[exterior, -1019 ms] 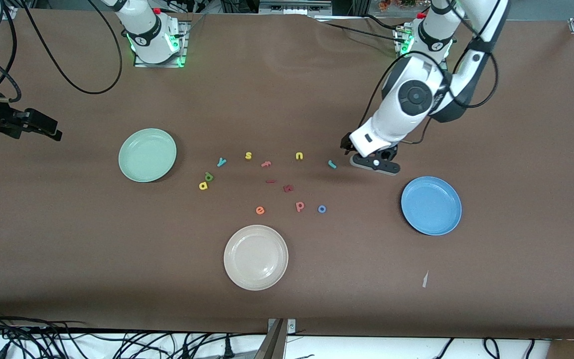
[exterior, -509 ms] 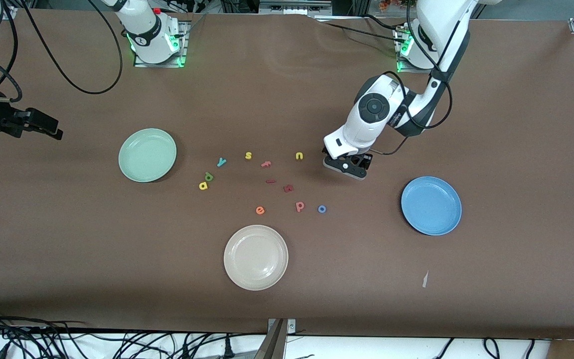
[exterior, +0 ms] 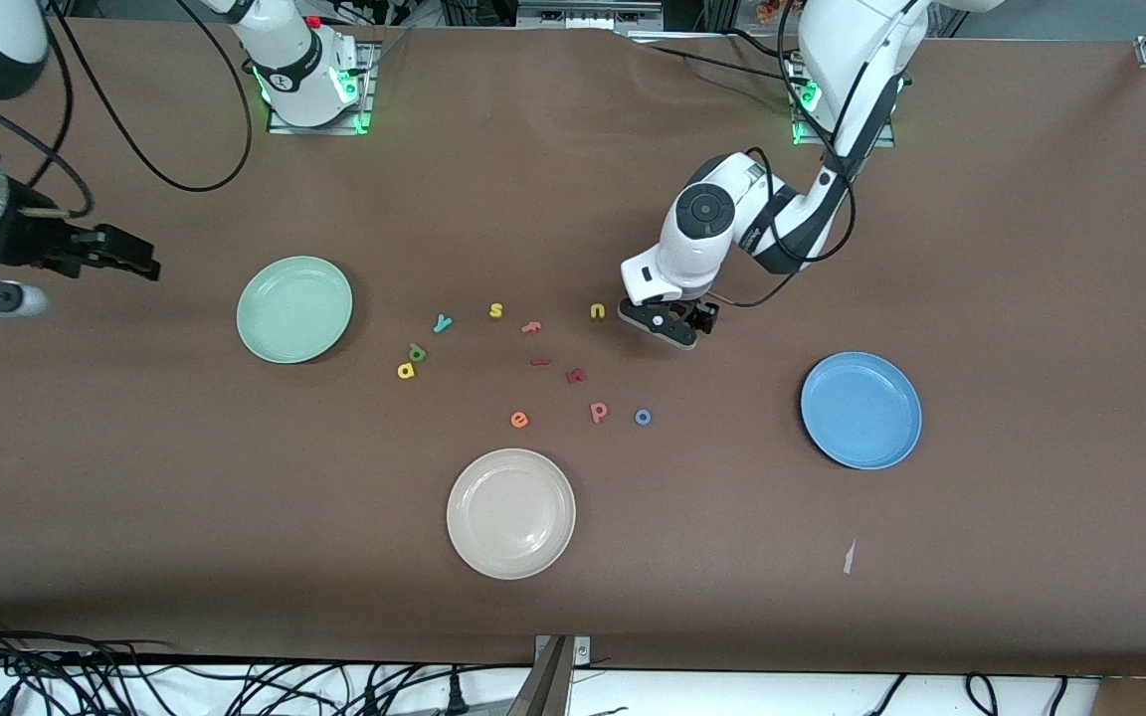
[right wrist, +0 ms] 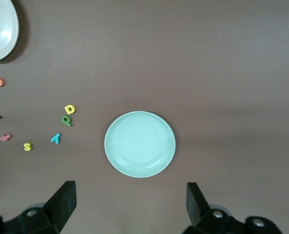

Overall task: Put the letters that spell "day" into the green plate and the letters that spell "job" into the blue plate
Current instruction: 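Lift the teal letter while the right gripper reaches the yellow letters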

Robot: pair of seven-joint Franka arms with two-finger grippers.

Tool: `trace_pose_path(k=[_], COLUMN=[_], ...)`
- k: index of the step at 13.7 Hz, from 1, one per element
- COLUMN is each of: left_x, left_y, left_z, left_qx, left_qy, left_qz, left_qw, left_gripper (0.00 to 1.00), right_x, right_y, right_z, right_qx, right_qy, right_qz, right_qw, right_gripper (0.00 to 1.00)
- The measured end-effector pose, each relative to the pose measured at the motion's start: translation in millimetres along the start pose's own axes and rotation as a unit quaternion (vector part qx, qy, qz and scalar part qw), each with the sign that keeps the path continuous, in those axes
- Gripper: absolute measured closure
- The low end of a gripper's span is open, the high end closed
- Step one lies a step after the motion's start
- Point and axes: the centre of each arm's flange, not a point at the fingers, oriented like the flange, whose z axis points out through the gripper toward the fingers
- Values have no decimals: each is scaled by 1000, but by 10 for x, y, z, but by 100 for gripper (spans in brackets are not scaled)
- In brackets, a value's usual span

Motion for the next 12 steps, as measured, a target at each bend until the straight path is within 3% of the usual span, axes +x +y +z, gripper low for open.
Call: trace_pose_path(k=[3,7,10,11,12], left_x=[0,17,19,21,29], left_y=[-40,-91,-56,-52,-46], left_z=[145,153,162,162,150], left_qx=[1,4,6,7,7], left_qy=[1,2,2,2,4], left_qz=[-3,-7,-4,-3,-3], left_qw=[1000,1000,1000,1000,1000], left_gripper=[0,2,28,28,35], right_x=[218,513,448,390,341], right_y=[-363,-941,-1577,-1722,-1823], right_z=[439,1356,2149,2374,2591], right_qx=[-6,-13,-30,-34,-37], right_qy=[-11,-2,23,26,25], right_qz=[11,43,92,112,137], right_qw=[1000,999,995,993,990], right_gripper=[0,0,0,0,0])
